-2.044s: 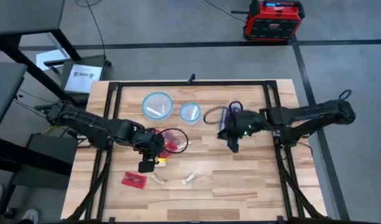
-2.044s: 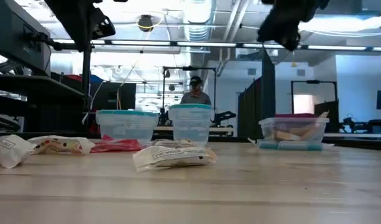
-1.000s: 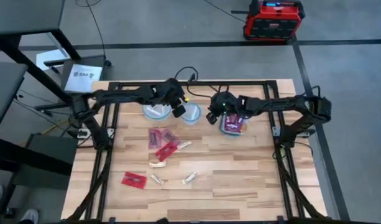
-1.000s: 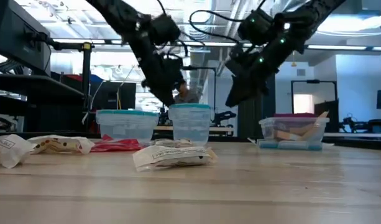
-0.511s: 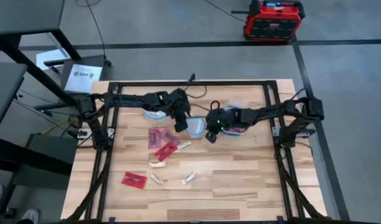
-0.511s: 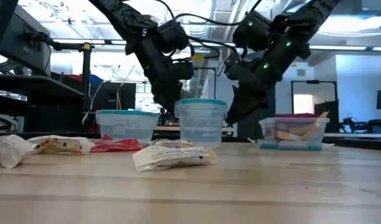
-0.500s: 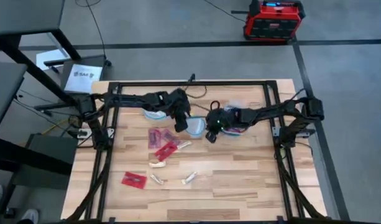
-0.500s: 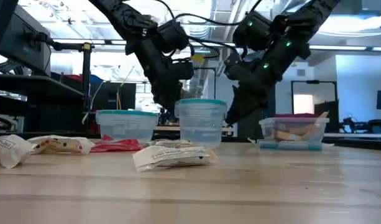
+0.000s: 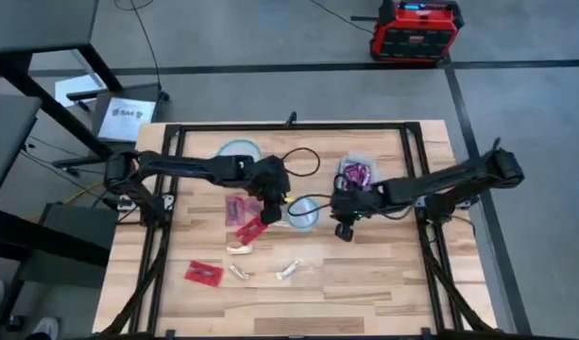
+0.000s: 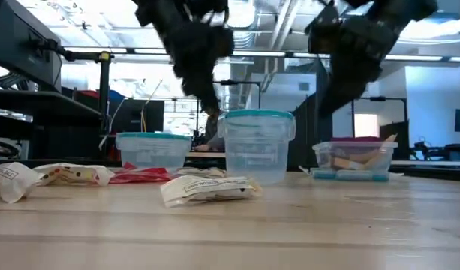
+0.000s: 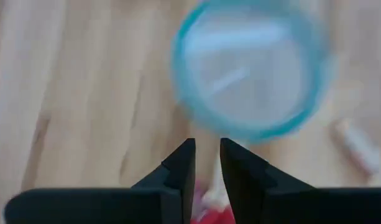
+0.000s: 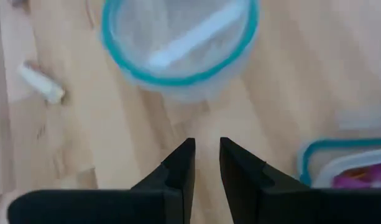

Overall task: Sort candy
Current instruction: Move the top center transparent bin to the middle, then open the center transparent bin

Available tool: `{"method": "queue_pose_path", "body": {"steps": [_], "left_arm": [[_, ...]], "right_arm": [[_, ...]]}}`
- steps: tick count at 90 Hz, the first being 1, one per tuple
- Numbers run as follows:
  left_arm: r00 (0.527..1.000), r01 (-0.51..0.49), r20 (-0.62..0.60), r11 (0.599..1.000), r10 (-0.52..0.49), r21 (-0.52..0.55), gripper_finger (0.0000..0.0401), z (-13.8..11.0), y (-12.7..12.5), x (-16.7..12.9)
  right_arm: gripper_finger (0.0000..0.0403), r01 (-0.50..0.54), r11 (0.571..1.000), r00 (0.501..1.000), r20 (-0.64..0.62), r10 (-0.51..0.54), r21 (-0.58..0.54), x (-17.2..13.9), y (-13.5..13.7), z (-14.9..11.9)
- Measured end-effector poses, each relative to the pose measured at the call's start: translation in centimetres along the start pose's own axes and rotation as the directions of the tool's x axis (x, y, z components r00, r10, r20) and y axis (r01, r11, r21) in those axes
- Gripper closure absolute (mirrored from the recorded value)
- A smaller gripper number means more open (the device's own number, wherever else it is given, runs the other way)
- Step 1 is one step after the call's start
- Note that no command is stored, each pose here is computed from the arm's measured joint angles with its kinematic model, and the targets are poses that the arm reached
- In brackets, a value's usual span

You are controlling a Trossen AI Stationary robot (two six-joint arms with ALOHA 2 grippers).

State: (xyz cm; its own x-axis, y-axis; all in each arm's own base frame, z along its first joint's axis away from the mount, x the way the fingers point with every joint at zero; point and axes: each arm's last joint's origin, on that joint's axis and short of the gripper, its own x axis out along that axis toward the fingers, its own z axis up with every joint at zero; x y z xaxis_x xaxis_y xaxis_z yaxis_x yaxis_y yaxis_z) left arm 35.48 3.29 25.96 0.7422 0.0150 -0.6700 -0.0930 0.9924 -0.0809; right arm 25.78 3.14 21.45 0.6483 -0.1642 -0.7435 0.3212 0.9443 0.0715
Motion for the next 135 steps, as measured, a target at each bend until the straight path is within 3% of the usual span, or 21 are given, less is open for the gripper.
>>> {"method": "queue_pose_path", "body": {"steps": [14, 32, 50, 80, 103, 115, 135], "left_arm": [[0.987, 0.023, 0.158, 0.999, -0.03, 0.044, 0.0341, 1.3, -1.2, 1.3], [0.99, 0.038, 0.132, 0.993, -0.052, 0.111, 0.0341, 0.2, -1.8, 4.6], [0.989, 0.072, 0.118, 0.991, -0.085, 0.114, 0.0341, -0.6, -2.2, 6.5], [0.988, 0.073, 0.128, 0.991, -0.087, 0.11, 0.0341, -0.7, -2.3, 7.3], [0.939, 0.059, 0.327, 0.985, -0.11, 0.164, 0.0359, 1.8, -4.1, 4.4], [0.906, 0.06, 0.401, 0.98, -0.134, 0.192, 0.0376, -0.2, -4.6, 5.4], [0.853, 0.079, 0.508, 0.992, -0.118, 0.097, 0.0388, -3.5, -3.3, 5.7]], "right_arm": [[0.0344, -0.1, 0.995, 0.969, 0.231, 0.093, 0.019, 1.0, 0.3, -2.2], [0.0344, -0.257, 0.966, 0.889, 0.395, 0.231, 0.012, 1.9, 1.2, -5.9], [0.0344, -0.26, 0.965, 0.911, 0.322, 0.259, -0.039, 3.4, 2.3, -7.8], [0.0344, -0.197, 0.98, 0.947, 0.258, 0.193, -0.008, 6.3, 2.2, -7.5], [0.0344, -0.236, 0.972, 0.936, 0.268, 0.226, 0.003, 6.3, 2.6, -7.4], [0.0344, -0.234, 0.972, 0.937, 0.266, 0.225, 0.0, 6.3, 2.5, -7.4], [0.0344, -0.234, 0.972, 0.936, 0.269, 0.226, -0.003, 6.3, 2.6, -7.4]]}}
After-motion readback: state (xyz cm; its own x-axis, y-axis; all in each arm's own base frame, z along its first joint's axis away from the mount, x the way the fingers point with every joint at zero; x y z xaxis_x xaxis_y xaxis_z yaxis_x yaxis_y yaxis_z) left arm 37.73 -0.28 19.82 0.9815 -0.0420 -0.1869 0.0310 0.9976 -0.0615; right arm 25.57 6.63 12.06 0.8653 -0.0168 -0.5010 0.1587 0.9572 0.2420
